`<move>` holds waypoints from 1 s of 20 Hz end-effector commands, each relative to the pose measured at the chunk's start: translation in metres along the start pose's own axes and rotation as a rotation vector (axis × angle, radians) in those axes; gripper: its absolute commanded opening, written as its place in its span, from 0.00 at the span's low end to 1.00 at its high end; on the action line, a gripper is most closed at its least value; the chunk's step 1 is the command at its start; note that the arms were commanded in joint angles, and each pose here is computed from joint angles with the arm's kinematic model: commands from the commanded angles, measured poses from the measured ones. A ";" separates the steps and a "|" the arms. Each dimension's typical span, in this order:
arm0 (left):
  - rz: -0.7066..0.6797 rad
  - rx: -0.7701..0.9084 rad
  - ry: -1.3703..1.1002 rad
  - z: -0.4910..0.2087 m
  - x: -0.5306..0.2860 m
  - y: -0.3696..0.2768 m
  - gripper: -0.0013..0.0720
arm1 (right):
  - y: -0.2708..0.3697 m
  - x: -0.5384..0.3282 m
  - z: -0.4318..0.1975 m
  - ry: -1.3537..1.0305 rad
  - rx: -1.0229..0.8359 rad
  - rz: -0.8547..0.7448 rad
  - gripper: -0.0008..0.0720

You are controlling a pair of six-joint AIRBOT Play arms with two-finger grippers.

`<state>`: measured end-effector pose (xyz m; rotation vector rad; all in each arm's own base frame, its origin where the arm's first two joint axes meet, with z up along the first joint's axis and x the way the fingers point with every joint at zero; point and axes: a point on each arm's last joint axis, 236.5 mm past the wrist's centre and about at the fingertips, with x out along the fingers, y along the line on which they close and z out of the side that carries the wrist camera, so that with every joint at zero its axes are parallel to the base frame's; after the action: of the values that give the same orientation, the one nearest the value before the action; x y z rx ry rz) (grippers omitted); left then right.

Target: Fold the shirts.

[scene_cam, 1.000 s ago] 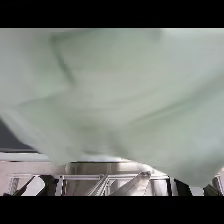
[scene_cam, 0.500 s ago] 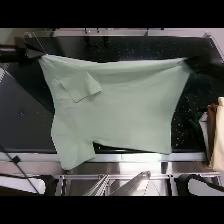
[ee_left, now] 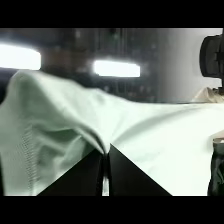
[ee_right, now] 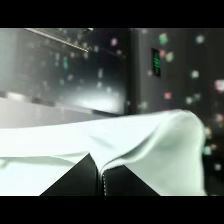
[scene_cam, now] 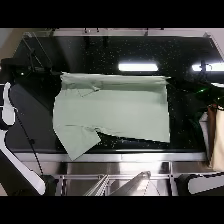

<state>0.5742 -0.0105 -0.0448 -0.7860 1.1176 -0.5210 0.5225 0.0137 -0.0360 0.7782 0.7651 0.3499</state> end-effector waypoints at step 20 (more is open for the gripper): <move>0.019 -0.141 0.350 -0.097 -0.082 -0.017 0.97 | -0.064 -0.140 -0.134 0.578 0.195 -0.324 0.56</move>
<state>0.4792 0.0017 -0.0237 -0.7851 1.4589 -0.5979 0.4023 -0.0212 -0.0678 0.7308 1.2138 0.3103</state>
